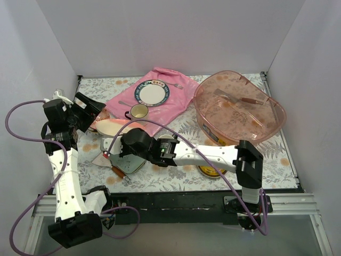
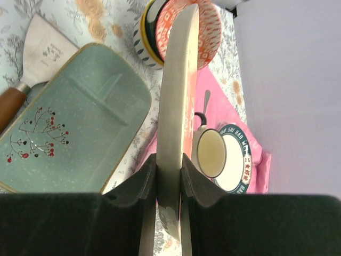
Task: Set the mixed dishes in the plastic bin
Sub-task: Place the plate in the plastic bin.
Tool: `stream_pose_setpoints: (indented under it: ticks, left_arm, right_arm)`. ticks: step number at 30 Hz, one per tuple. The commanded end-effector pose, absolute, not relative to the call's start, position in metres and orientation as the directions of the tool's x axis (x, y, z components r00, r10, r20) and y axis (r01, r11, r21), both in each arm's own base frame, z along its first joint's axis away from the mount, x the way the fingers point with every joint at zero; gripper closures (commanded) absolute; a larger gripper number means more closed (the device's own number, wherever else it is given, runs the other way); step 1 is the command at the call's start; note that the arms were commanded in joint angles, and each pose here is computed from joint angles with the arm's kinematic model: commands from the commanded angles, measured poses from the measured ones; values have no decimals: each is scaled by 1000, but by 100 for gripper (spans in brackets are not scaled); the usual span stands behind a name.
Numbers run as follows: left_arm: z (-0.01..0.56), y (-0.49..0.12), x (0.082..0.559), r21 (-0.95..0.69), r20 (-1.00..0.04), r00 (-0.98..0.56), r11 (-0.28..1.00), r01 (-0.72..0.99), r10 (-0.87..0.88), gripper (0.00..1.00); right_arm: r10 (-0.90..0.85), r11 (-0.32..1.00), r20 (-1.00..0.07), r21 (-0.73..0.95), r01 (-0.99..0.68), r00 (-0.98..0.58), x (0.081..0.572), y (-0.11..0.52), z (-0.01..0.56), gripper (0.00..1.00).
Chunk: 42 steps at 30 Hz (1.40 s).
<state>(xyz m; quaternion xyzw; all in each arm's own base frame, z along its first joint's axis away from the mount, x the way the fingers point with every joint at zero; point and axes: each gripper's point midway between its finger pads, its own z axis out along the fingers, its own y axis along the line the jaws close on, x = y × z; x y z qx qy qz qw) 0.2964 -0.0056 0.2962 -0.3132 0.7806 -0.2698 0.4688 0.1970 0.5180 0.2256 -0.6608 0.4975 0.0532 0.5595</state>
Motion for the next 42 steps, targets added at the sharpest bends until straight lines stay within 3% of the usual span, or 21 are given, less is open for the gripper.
stream_pose_setpoints:
  ticks: [1, 5, 12, 17, 19, 20, 26, 33, 42]
  left_arm:
    - [314, 6, 295, -673, -613, -328, 692, -260, -719, 16]
    - [333, 13, 299, -652, -650, -289, 711, -264, -703, 14]
    - [349, 15, 304, -639, -688, -265, 737, -219, -676, 12]
    - [338, -7, 297, -645, -707, -314, 760, -81, -634, 12]
    - [318, -16, 294, -649, -700, -355, 759, -47, -620, 11]
    - [323, -22, 291, -647, -718, -343, 762, 6, -606, 5]
    - [283, -45, 283, -669, -699, -435, 734, 116, -568, 4]
    - [242, -56, 276, -689, -673, -497, 707, 156, -547, 2]
    - [210, -63, 268, -701, -668, -502, 690, 178, -549, 2]
  right_arm:
    - [-419, 312, -727, -678, -665, 545, 212, 497, 375, 99]
    - [-461, 213, -639, -753, -623, 615, 216, 476, 391, 99]
    - [-481, 100, -592, -770, -630, 647, 222, 413, 428, 99]
    - [-542, 146, -575, -783, -605, 613, 248, 343, 449, 99]
    - [-599, 169, -557, -790, -589, 575, 272, 311, 446, 99]
    - [-614, 161, -547, -793, -588, 569, 273, 297, 443, 99]
    - [-747, 175, -470, -821, -544, 470, 303, 216, 424, 99]
    - [-829, 228, -452, -810, -540, 328, 348, 132, 388, 99]
    - [-853, 243, -457, -775, -583, 252, 380, 83, 323, 99]
